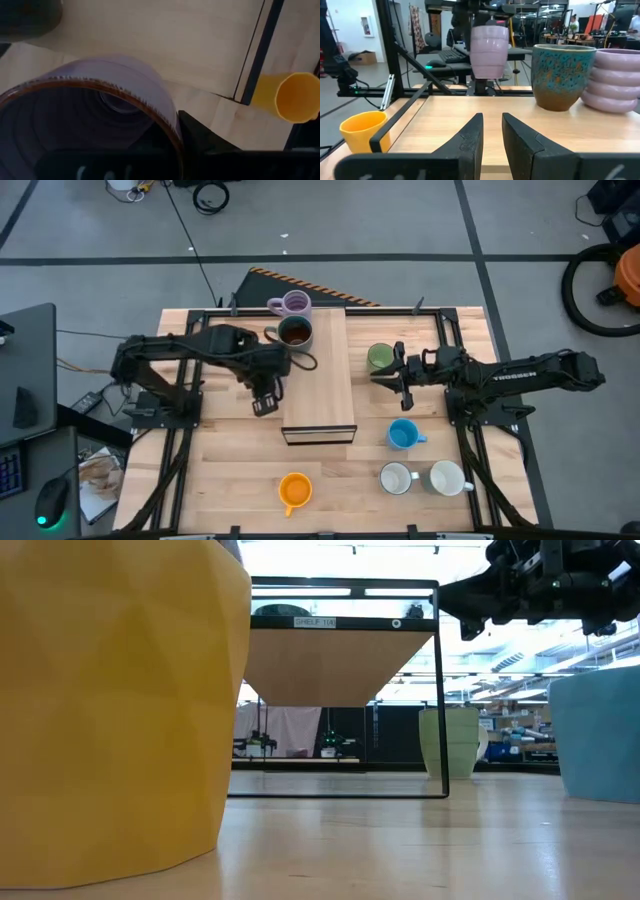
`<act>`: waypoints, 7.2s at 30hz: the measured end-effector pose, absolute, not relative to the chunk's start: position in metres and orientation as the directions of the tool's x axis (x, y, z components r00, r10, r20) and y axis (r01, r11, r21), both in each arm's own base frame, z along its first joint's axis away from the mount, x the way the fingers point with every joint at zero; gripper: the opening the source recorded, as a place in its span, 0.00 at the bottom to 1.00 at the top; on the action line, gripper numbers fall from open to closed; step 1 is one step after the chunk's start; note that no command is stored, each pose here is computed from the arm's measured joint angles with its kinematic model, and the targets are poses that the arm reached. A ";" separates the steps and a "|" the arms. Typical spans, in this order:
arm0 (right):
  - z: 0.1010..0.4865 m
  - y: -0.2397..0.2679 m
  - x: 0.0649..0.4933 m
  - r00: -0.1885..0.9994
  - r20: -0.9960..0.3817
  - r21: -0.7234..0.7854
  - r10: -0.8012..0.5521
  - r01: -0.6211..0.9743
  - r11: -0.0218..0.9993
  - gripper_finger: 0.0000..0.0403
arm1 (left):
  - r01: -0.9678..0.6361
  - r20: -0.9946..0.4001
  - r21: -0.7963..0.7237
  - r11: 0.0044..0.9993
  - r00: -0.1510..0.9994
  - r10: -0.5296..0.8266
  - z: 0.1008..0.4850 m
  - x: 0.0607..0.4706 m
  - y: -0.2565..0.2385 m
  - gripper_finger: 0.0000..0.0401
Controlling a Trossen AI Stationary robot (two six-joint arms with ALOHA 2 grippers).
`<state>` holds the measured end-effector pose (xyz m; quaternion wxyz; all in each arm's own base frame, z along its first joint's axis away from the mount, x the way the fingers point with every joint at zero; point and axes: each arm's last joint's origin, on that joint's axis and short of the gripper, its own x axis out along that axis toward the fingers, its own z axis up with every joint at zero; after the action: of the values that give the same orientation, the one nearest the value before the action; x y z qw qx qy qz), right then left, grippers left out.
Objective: Place coffee mugs
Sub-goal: Put the purple mug on the shelf, then put the yellow mug on the shelf
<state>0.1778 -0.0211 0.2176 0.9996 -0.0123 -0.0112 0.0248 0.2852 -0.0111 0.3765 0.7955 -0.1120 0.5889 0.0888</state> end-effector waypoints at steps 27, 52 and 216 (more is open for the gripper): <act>0.217 -0.016 0.179 1.000 0.013 -0.044 -0.002 0.002 0.999 0.19 | -0.300 -0.965 -0.016 0.954 0.254 0.064 0.365 0.348 0.008 0.06; 0.217 -0.015 0.180 1.000 0.028 -0.040 0.000 0.001 0.999 0.19 | -0.292 -0.979 0.010 0.956 0.191 0.069 0.346 0.361 0.016 0.12; 0.236 -0.033 0.176 0.974 0.217 -0.261 -0.064 0.120 0.958 0.19 | -0.709 -0.965 -0.152 0.688 -0.045 -0.259 0.228 0.328 -0.203 0.09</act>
<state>0.1756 -0.0328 0.2356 0.9840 -0.1374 -0.1035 -0.0468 0.3280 -0.2035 0.2275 0.5975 -0.3470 0.6980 0.1883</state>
